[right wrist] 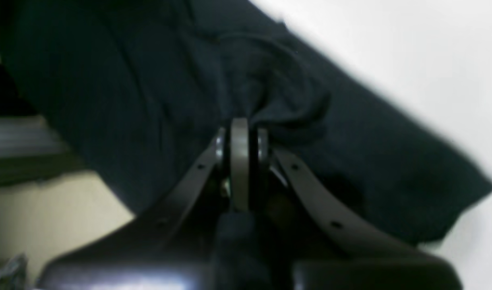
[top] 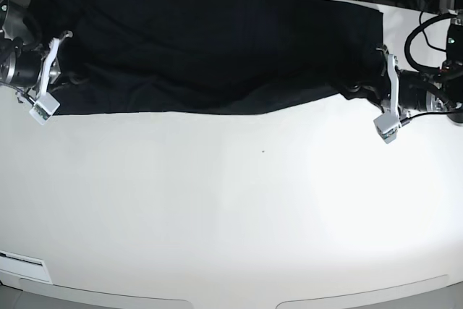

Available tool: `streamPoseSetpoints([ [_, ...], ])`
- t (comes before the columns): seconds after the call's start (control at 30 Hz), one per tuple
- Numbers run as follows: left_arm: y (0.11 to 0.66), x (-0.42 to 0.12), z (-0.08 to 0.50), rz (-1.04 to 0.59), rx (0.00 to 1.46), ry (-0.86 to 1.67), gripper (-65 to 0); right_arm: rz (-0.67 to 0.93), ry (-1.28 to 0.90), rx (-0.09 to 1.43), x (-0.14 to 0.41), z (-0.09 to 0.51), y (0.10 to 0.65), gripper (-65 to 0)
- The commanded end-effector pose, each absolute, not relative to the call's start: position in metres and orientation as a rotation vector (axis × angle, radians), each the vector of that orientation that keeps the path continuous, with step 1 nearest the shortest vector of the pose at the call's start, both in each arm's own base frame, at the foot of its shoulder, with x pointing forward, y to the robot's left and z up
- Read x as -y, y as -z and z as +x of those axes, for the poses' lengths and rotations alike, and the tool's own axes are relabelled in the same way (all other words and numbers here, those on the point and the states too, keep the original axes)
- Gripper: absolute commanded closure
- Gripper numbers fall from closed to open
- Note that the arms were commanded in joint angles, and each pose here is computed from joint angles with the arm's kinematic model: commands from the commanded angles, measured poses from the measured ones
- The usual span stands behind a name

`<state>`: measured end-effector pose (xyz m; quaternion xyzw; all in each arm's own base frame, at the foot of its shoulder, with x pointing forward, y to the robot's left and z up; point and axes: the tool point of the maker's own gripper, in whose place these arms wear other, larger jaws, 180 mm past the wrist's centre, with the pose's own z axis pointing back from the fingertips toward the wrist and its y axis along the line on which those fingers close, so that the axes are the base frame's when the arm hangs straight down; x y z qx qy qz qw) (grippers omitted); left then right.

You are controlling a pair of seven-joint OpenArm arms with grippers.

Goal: Fold the T-shirt properly
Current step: 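Fold the hem up over the collar with both grippers, then release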

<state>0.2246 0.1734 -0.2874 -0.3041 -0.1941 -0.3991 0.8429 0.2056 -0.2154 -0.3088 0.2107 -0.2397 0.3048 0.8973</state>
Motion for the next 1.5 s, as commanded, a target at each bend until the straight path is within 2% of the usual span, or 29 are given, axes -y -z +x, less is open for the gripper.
streamPoseSetpoints([
  [0.0,0.275,-0.177,0.229,-0.630,0.437,0.865,0.0,0.425,-0.654,0.531,0.218,0.213,0.296,0.0],
  [0.23,0.270,-0.199,0.229,-0.554,0.399,0.879,0.0,0.379,-0.683,0.506,0.231,0.214,0.290,0.0],
  [0.43,0.271,-0.203,0.227,-0.543,0.380,0.881,0.0,0.518,-0.687,0.481,0.215,0.200,0.280,0.0],
  [0.6,0.278,-0.203,0.218,-0.555,0.350,0.872,0.0,0.524,-0.682,0.466,0.215,0.196,0.283,0.0],
  [0.83,0.285,-0.204,0.209,-0.566,0.319,0.862,0.0,0.353,-0.677,0.394,0.242,0.192,0.305,0.0],
  [0.97,0.285,-0.204,0.209,-0.566,0.319,0.862,0.0,0.337,-0.674,0.410,0.244,0.195,0.305,0.0],
  [1.0,0.286,-0.205,0.209,-0.561,0.317,0.863,-1.8,0.338,-0.674,0.410,0.244,0.195,0.305,-6.0],
  [1.1,0.287,-0.207,0.210,-0.544,0.314,0.865,-24.6,0.338,-0.675,0.408,0.244,0.195,0.305,-31.8],
  [1.13,0.287,-0.208,0.210,-0.544,0.313,0.865,-30.4,0.346,-0.675,0.411,0.243,0.195,0.304,-38.0],
  [1.17,0.286,-0.209,0.209,-0.543,0.311,0.866,-33.4,0.364,-0.674,0.417,0.240,0.195,0.303,-41.1],
  [1.3,0.281,-0.221,0.210,-0.504,0.291,0.874,-33.9,0.442,-0.700,0.456,0.224,0.199,0.287,-40.9],
  [1.37,0.277,-0.229,0.210,-0.474,0.276,0.880,-33.8,0.505,-0.721,0.513,0.209,0.204,0.270,-36.9],
  [1.43,0.274,-0.238,0.210,-0.444,0.260,0.886,-33.8,0.498,-0.737,0.527,0.207,0.204,0.266,-24.1],
  [1.47,0.273,-0.242,0.211,-0.427,0.251,0.876,-33.8,0.505,-0.737,0.531,0.204,0.203,0.267,-13.3],
])
